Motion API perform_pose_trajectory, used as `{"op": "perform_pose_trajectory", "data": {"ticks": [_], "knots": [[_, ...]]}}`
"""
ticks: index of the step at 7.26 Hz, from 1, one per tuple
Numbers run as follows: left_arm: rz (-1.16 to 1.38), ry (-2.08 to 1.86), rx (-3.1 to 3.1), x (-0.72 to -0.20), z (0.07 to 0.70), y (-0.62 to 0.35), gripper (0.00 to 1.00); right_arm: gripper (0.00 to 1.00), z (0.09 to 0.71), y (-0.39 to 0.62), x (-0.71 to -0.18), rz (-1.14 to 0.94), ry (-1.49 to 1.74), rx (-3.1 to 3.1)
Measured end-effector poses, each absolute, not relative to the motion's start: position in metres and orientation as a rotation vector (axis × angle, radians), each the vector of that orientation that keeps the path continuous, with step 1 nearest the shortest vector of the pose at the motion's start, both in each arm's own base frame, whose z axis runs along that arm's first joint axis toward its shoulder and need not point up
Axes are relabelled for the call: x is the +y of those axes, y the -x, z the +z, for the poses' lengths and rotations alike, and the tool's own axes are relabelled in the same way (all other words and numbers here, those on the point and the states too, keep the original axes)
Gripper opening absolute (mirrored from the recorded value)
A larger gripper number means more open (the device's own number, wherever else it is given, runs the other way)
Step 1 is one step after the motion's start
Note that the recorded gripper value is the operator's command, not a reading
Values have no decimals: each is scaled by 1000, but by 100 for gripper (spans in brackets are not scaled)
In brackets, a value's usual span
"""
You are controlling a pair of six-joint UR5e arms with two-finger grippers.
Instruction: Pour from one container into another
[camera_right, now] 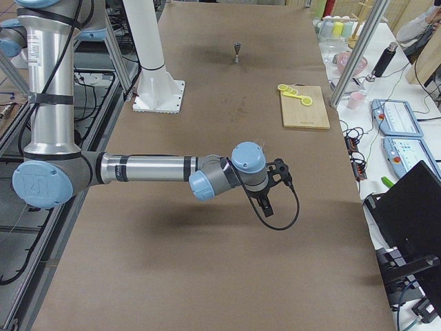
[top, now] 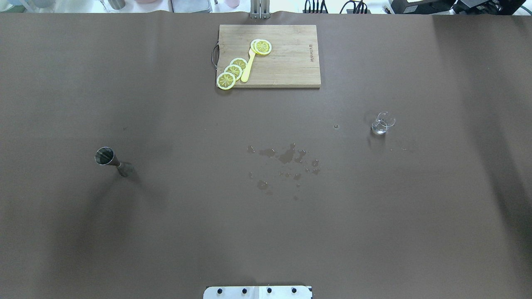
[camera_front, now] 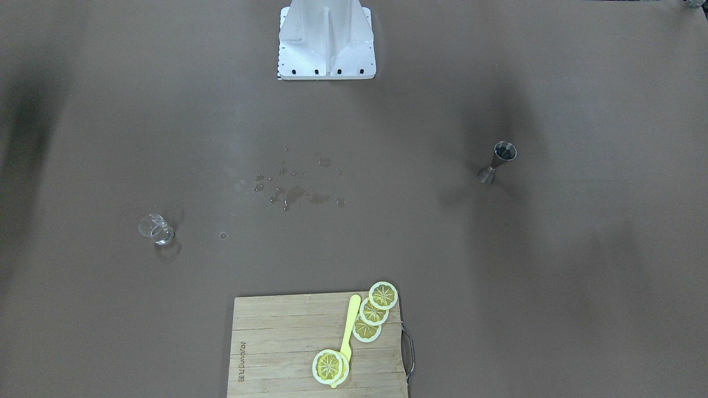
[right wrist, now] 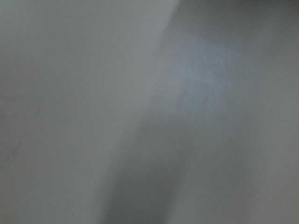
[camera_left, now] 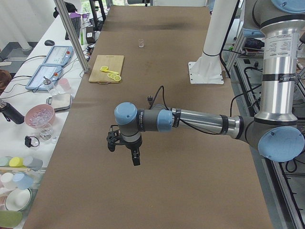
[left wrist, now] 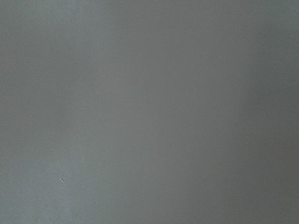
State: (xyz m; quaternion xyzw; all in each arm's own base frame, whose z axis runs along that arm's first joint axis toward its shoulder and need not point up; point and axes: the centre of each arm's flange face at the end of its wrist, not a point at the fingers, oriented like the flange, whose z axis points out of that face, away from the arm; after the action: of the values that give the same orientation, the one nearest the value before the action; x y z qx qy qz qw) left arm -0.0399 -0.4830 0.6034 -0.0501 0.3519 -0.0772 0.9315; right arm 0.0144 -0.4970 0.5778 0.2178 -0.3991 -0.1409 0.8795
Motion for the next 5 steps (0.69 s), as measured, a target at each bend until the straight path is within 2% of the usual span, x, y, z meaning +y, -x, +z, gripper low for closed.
{"op": "perform_pose_trajectory", "data": {"ticks": [3, 5], "knots": [[-66, 113, 761, -494, 531, -24, 99, 100, 521, 19, -500, -418, -568, -874], [-93, 144, 762, -489, 467, -57, 99, 100, 500, 48, -496, -511, -658, -876]]}}
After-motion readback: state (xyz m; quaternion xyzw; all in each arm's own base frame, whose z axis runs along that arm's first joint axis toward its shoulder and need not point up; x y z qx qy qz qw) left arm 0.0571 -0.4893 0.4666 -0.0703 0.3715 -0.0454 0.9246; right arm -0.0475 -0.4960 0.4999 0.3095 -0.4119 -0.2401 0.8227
